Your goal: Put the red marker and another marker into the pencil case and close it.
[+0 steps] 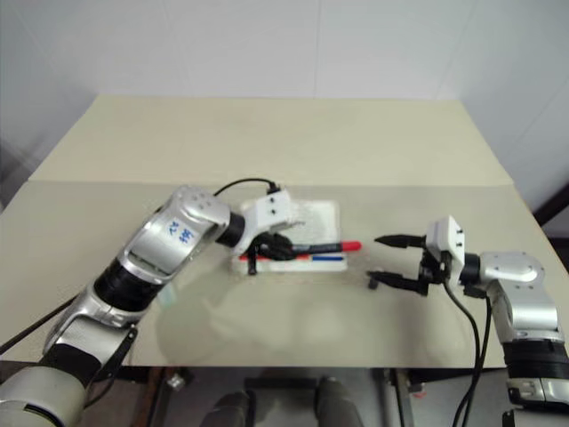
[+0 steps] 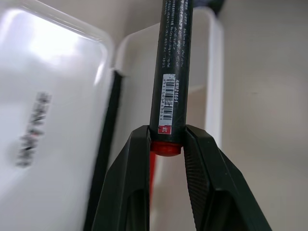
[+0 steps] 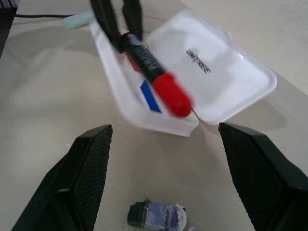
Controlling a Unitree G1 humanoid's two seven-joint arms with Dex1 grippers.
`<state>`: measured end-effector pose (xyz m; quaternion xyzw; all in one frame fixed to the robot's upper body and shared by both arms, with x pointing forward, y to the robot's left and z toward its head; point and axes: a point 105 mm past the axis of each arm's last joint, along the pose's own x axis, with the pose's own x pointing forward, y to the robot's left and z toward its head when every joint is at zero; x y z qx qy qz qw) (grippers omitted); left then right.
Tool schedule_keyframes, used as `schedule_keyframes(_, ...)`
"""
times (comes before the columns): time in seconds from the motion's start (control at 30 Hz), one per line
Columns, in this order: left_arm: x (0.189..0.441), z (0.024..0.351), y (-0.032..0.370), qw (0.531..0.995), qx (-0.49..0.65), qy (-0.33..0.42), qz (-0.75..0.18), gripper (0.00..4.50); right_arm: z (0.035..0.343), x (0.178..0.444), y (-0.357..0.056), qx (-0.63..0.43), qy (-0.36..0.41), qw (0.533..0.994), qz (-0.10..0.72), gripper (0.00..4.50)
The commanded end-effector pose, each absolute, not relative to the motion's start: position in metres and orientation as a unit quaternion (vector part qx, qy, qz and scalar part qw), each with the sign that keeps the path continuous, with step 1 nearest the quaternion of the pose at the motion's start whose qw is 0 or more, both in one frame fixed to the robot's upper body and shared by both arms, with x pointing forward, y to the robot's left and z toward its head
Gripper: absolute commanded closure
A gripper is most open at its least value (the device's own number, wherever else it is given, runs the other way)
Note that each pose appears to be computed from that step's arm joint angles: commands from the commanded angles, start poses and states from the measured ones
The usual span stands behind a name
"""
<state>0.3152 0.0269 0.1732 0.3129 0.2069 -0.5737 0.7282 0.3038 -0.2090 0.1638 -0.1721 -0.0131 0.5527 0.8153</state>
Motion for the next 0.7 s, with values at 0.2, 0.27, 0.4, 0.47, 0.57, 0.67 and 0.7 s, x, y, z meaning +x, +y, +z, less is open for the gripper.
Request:
schedule_keyframes(0.2, 0.330, 0.175, 0.050, 0.756, 0.356, 0.201, -0.511, 3.86, 0.175, 0.305, -0.207, -0.178, -0.036, 0.816, 0.549, 0.00)
schedule_keyframes(0.27, 0.335, 0.176, 0.057, 0.762, 0.367, 0.200, -0.494, 3.86, 0.175, 0.306, -0.206, -0.177, -0.036, 0.815, 0.551, 0.00)
schedule_keyframes(0.4, 0.337, 0.178, 0.062, 0.766, 0.376, 0.198, -0.482, 3.86, 0.174, 0.307, -0.205, -0.176, -0.036, 0.814, 0.553, 0.00)
schedule_keyframes(0.47, 0.335, 0.175, 0.064, 0.761, 0.382, 0.198, -0.485, 3.86, 0.174, 0.307, -0.205, -0.175, -0.036, 0.814, 0.553, 0.00)
schedule_keyframes(0.57, 0.331, 0.170, 0.065, 0.749, 0.392, 0.201, -0.494, 3.86, 0.173, 0.309, -0.204, -0.176, -0.036, 0.813, 0.554, 0.00)
schedule_keyframes(0.67, 0.329, 0.170, 0.066, 0.748, 0.393, 0.202, -0.496, 3.86, 0.173, 0.309, -0.204, -0.176, -0.036, 0.813, 0.554, 0.00)
schedule_keyframes(0.7, 0.330, 0.170, 0.067, 0.748, 0.393, 0.202, -0.495, 3.86, 0.173, 0.309, -0.204, -0.176, -0.035, 0.813, 0.554, 0.00)
